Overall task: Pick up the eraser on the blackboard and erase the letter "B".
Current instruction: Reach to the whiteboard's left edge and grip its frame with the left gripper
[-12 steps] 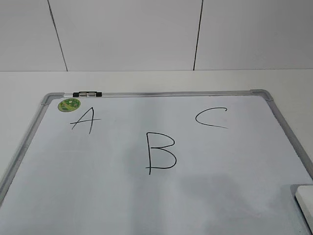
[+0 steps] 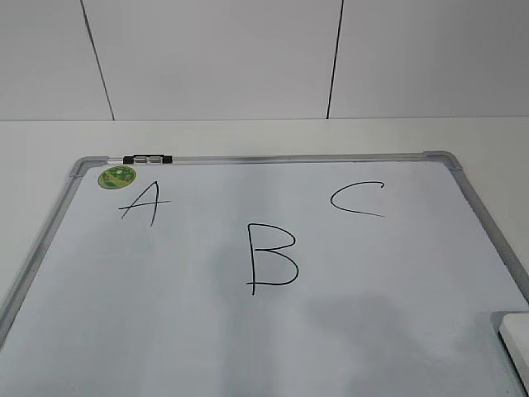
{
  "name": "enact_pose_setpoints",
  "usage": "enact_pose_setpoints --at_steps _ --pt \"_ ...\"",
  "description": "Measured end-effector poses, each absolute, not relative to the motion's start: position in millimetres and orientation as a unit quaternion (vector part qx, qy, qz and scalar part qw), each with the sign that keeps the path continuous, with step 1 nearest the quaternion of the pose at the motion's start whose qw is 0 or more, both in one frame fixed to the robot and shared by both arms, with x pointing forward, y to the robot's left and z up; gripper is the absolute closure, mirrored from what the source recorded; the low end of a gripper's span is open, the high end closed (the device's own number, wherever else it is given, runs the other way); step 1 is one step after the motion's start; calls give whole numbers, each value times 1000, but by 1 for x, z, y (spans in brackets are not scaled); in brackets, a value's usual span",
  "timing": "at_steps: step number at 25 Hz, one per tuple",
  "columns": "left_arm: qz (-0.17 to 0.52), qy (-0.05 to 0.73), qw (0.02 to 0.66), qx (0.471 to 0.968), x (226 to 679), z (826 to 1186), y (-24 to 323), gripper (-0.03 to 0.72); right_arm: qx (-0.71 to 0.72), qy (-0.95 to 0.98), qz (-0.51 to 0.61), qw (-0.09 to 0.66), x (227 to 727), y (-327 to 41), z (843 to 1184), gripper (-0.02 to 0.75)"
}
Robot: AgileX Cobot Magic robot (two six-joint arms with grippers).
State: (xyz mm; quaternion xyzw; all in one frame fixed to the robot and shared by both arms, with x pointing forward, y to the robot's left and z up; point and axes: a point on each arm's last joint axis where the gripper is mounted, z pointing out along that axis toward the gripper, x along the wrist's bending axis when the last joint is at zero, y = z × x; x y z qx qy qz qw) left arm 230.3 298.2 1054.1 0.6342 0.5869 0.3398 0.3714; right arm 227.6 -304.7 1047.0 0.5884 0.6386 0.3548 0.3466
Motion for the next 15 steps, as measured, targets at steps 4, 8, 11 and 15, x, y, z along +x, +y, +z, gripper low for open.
enact_pose_setpoints --at_steps 4,8,11,15 --pt "340 587 371 634 230 1054 298 449 588 639 355 347 228 -305 1047 155" --pt "340 587 372 634 230 1054 298 450 588 639 355 347 228 -305 1047 155" --pt "340 587 372 634 230 1054 298 450 588 638 355 347 228 -305 1047 155" --pt "338 586 374 634 230 1054 298 450 580 629 371 360 226 -305 1055 155"
